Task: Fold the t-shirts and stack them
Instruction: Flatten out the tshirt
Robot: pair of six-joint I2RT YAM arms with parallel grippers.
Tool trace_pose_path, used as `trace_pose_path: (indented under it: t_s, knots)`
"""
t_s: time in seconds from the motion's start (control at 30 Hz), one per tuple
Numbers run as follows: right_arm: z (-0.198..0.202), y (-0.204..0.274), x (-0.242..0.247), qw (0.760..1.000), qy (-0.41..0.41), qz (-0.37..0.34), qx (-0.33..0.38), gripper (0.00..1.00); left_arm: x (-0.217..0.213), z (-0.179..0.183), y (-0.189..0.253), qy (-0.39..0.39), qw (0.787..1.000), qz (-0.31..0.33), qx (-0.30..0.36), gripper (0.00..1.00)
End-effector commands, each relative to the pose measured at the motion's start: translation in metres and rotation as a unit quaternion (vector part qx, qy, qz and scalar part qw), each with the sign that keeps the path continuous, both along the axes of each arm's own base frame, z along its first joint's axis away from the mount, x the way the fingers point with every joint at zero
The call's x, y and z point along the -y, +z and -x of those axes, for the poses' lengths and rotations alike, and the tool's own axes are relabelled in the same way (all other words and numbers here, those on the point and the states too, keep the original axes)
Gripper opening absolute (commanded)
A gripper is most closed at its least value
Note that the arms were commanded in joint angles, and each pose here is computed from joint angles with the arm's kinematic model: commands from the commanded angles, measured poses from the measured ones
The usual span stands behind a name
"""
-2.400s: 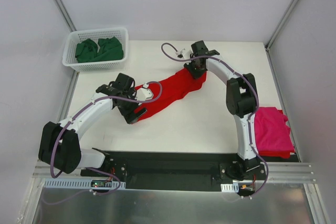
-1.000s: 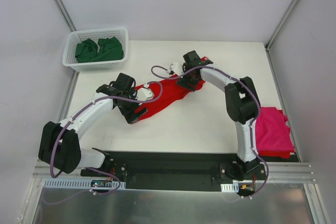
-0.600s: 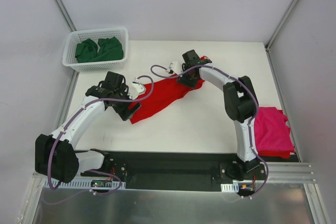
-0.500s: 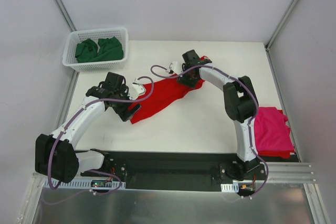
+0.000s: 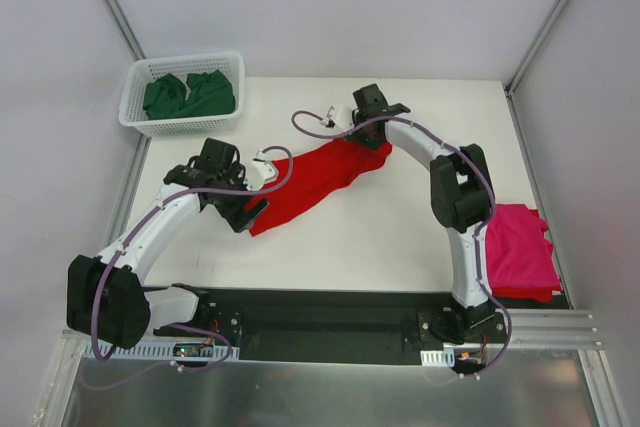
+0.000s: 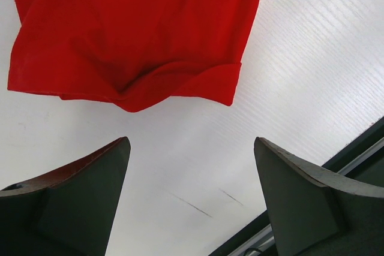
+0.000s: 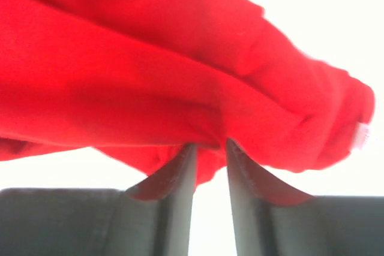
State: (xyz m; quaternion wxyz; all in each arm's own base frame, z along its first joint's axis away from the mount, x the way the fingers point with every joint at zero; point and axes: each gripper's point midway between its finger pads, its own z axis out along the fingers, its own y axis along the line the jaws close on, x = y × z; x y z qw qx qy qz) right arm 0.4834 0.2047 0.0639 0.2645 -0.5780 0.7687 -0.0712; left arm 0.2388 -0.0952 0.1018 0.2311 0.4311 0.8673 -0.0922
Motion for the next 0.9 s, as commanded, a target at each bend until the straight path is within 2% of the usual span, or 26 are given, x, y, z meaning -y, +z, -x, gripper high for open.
trace_pose_path:
  t_s: [0.0,0.03,0.07,0.13,0.27,0.37,0.53,0.63,0.67,0.73,0.77,0.83,0.87]
  knots:
    - [-0.017,0.017,-0.001,1.000,-0.013,-0.008,0.025,0.26,0.002,0.006,-0.003,0.005,1.000,0.012,-0.016,0.84]
    - [-0.018,0.015,0.000,1.000,-0.015,-0.007,0.022,0.24,0.002,0.007,-0.004,0.005,1.000,0.012,-0.017,0.84]
    - [-0.018,0.013,-0.001,1.000,-0.015,-0.006,0.021,0.16,0.001,0.007,-0.004,0.005,1.000,0.012,-0.016,0.84]
    - [-0.016,0.009,-0.001,1.000,-0.011,-0.004,0.011,0.15,0.002,0.006,-0.003,0.006,1.000,0.012,-0.014,0.84]
    - [-0.012,0.005,0.003,1.000,-0.014,0.004,0.005,0.33,0.001,0.005,-0.002,0.006,1.000,0.011,-0.012,0.84]
    - [-0.006,0.003,0.004,1.000,-0.010,0.005,-0.001,0.43,0.000,0.006,-0.003,0.004,1.000,0.008,-0.013,0.84]
    - [-0.004,-0.002,0.008,1.000,-0.010,0.015,-0.005,0.45,0.002,0.005,-0.003,0.004,1.000,0.013,-0.016,0.84]
    - [-0.009,-0.004,0.007,1.000,-0.013,0.017,-0.001,0.39,0.004,0.006,-0.004,0.003,1.000,0.015,-0.019,0.84]
    - [-0.012,0.000,0.006,1.000,-0.014,0.013,0.005,0.27,0.003,0.005,-0.004,0.004,1.000,0.015,-0.019,0.84]
    - [-0.014,-0.003,0.005,1.000,-0.014,0.014,0.001,0.22,0.005,0.005,-0.006,0.004,1.000,0.017,-0.023,0.84]
    - [-0.015,0.000,0.003,1.000,-0.013,0.013,0.003,0.10,0.005,0.005,-0.009,0.004,0.999,0.016,-0.029,0.84]
    - [-0.020,0.004,0.003,1.000,-0.017,0.012,0.010,0.02,0.002,-0.003,-0.015,0.014,1.000,0.005,-0.026,0.84]
    - [-0.020,0.005,0.002,1.000,-0.017,0.010,0.010,0.01,0.002,-0.006,-0.017,0.014,0.999,0.000,-0.030,0.85]
